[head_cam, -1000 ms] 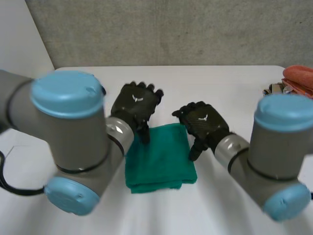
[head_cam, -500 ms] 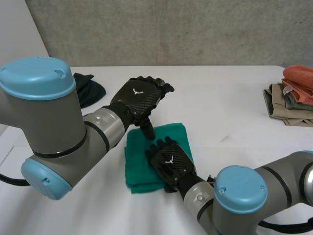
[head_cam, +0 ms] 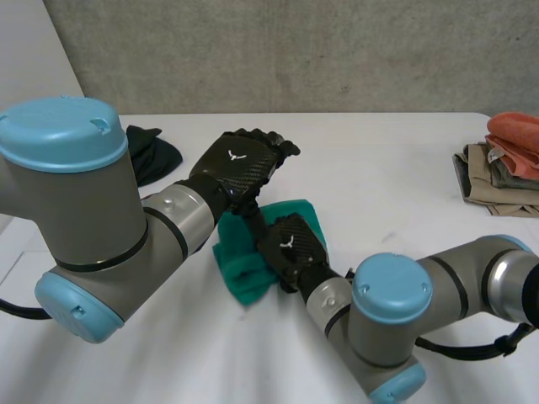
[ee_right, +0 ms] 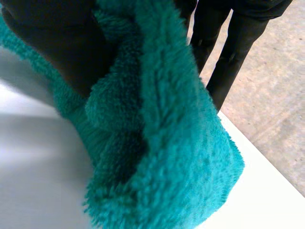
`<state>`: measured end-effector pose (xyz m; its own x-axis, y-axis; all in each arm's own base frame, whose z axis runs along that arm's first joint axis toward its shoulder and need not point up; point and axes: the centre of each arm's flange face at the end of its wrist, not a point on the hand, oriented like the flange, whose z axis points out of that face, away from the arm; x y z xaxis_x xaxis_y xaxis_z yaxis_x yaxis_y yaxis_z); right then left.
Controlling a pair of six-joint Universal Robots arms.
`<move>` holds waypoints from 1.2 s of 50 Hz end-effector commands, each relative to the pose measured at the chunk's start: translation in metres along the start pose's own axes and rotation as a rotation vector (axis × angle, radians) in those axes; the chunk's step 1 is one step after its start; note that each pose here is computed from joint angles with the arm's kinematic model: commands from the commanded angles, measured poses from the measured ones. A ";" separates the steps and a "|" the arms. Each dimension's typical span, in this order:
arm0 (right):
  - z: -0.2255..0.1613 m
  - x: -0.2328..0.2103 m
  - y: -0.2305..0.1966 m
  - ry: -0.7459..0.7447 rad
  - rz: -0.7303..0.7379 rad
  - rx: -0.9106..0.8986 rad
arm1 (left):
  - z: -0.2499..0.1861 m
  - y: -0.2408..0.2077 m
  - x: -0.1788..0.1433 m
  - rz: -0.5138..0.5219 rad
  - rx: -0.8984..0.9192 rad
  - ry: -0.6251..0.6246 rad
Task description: Fold the laundry.
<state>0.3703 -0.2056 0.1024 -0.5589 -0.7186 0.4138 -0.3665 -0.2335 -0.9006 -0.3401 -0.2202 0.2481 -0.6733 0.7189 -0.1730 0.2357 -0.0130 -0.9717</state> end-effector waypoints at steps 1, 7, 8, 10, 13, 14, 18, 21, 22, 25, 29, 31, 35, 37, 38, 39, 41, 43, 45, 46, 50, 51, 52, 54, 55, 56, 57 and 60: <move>0.017 0.058 -0.022 0.156 -0.004 0.065 | 0.001 -0.009 -0.002 -0.008 0.028 -0.004; 0.023 0.128 -0.062 0.293 -0.034 0.173 | -0.004 -0.046 -0.008 0.010 0.140 -0.022; 0.025 0.145 -0.072 0.313 -0.041 0.209 | -0.005 -0.049 -0.008 0.011 0.151 -0.023; 0.027 0.162 -0.080 0.328 -0.051 0.242 | -0.006 -0.060 -0.008 0.013 0.188 -0.022; 0.029 0.204 -0.092 0.382 -0.070 0.309 | -0.007 -0.070 -0.007 0.002 0.219 -0.018; 0.028 0.215 -0.095 0.397 -0.070 0.324 | -0.007 -0.073 -0.007 -0.003 0.227 -0.014; 0.018 0.279 -0.110 0.492 -0.054 0.418 | -0.008 -0.081 -0.002 -0.022 0.255 0.015; -0.006 0.344 -0.121 0.598 -0.060 0.503 | -0.010 -0.085 0.000 -0.024 0.269 0.032; -0.013 0.360 -0.120 0.624 -0.060 0.516 | -0.011 -0.086 0.001 -0.023 0.273 0.036; -0.038 0.416 -0.100 0.701 -0.054 0.532 | -0.015 -0.091 0.006 -0.022 0.288 0.059; -0.057 0.461 -0.061 0.706 -0.039 0.543 | -0.017 -0.091 0.015 -0.019 0.290 0.086; -0.062 0.476 -0.041 0.675 -0.040 0.563 | -0.018 -0.091 0.020 -0.019 0.290 0.100; -0.072 0.495 0.013 0.640 -0.012 0.558 | -0.019 -0.088 0.029 -0.020 0.280 0.124; -0.081 0.503 0.041 0.644 0.019 0.541 | -0.019 -0.086 0.031 -0.021 0.275 0.129; -0.085 0.504 0.056 0.644 0.040 0.529 | -0.019 -0.085 0.031 -0.022 0.272 0.130; -0.093 0.507 0.085 0.655 0.083 0.507 | -0.019 -0.084 0.032 -0.022 0.269 0.132; -0.100 0.507 0.115 0.665 0.119 0.471 | -0.020 -0.082 0.032 -0.023 0.262 0.133; -0.106 0.497 0.156 0.666 0.175 0.409 | -0.019 -0.080 0.033 -0.024 0.259 0.134; -0.109 0.491 0.176 0.659 0.199 0.373 | -0.018 -0.078 0.033 -0.026 0.252 0.133; -0.110 0.488 0.182 0.653 0.204 0.361 | -0.018 -0.078 0.033 -0.025 0.251 0.133; -0.124 0.484 0.197 0.652 0.209 0.313 | -0.018 -0.074 0.034 -0.026 0.241 0.137; -0.129 0.485 0.196 0.651 0.204 0.307 | -0.018 -0.075 0.034 -0.026 0.241 0.137; -0.131 0.485 0.194 0.648 0.201 0.306 | -0.019 -0.074 0.035 -0.027 0.239 0.138; -0.132 0.487 0.189 0.640 0.196 0.310 | -0.020 -0.075 0.035 -0.027 0.239 0.138; -0.132 0.488 0.182 0.629 0.191 0.315 | -0.020 -0.075 0.035 -0.027 0.240 0.140; -0.133 0.488 0.180 0.626 0.188 0.316 | -0.021 -0.075 0.035 -0.027 0.240 0.140; -0.133 0.488 0.178 0.623 0.188 0.317 | -0.021 -0.075 0.035 -0.025 0.240 0.140; -0.134 0.487 0.170 0.608 0.175 0.318 | -0.022 -0.076 0.035 -0.026 0.244 0.139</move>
<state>-0.0686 -0.5120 0.1507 -0.9505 -0.2715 0.1511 -0.0390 -0.3782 -0.9249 -0.3671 -0.1801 0.3175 -0.5708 0.8093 -0.1390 0.0360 -0.1444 -0.9889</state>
